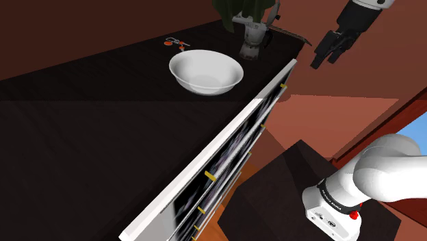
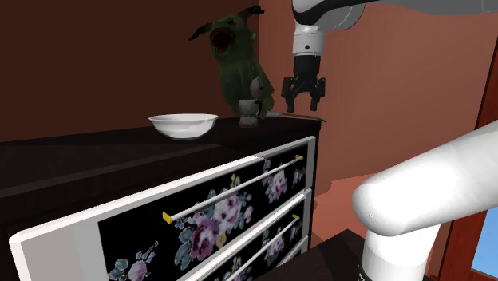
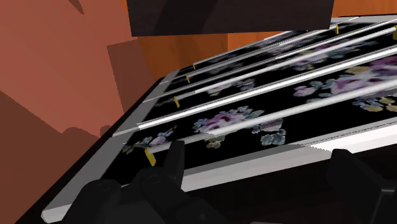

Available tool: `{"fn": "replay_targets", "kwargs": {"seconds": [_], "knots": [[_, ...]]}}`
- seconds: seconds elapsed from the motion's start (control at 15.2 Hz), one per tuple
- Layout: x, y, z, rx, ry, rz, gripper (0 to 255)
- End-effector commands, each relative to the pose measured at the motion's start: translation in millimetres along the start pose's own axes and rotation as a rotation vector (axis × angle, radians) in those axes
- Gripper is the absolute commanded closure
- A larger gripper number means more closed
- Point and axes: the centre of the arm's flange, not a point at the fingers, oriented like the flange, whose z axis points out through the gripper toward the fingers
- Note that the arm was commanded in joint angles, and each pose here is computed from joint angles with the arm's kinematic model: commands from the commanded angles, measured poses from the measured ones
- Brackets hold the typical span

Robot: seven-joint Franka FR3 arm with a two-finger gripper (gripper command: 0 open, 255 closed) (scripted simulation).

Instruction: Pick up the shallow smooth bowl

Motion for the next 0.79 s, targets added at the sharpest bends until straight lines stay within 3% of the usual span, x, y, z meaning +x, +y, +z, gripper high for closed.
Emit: {"fn": "replay_targets", "kwargs": {"seconds": [0.0,0.73], "knots": [[0.0,0.0,0.0,0.000,0.000,0.000,0],[65.1,-86.6,25.6,0.277,-0.015,0.008,0]]}}
